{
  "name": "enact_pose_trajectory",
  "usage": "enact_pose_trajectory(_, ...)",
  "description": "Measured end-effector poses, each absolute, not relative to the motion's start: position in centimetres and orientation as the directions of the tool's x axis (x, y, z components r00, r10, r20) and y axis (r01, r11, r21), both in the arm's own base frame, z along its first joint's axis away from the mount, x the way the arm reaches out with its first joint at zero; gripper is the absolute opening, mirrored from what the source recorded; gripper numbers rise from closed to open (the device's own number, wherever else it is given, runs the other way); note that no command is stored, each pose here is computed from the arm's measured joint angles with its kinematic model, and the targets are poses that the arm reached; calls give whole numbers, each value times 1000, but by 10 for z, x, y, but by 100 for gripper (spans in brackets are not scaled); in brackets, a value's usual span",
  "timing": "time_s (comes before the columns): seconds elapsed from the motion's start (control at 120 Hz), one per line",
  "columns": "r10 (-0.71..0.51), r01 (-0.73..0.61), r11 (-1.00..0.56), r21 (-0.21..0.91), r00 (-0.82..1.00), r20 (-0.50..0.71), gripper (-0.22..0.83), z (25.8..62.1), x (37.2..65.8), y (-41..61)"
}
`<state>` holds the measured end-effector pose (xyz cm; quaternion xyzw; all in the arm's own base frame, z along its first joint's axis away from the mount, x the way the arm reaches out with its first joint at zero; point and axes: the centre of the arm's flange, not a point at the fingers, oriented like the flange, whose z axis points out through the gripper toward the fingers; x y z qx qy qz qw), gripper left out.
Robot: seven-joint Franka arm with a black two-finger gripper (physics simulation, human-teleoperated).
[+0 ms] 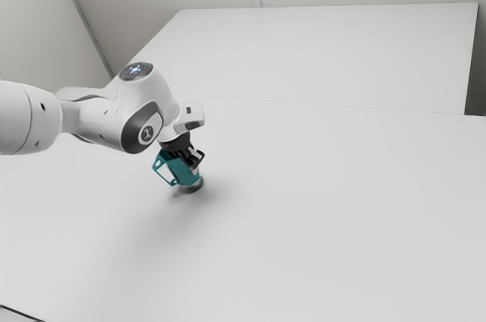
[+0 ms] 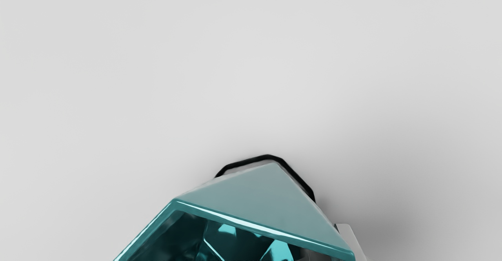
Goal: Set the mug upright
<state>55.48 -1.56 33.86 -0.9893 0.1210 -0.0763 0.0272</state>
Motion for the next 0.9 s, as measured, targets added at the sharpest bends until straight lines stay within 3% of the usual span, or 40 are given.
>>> enact_pose_trajectory(0.9, -228, -221, -973, -61, 962, 151, -17, 328, 538, -36)
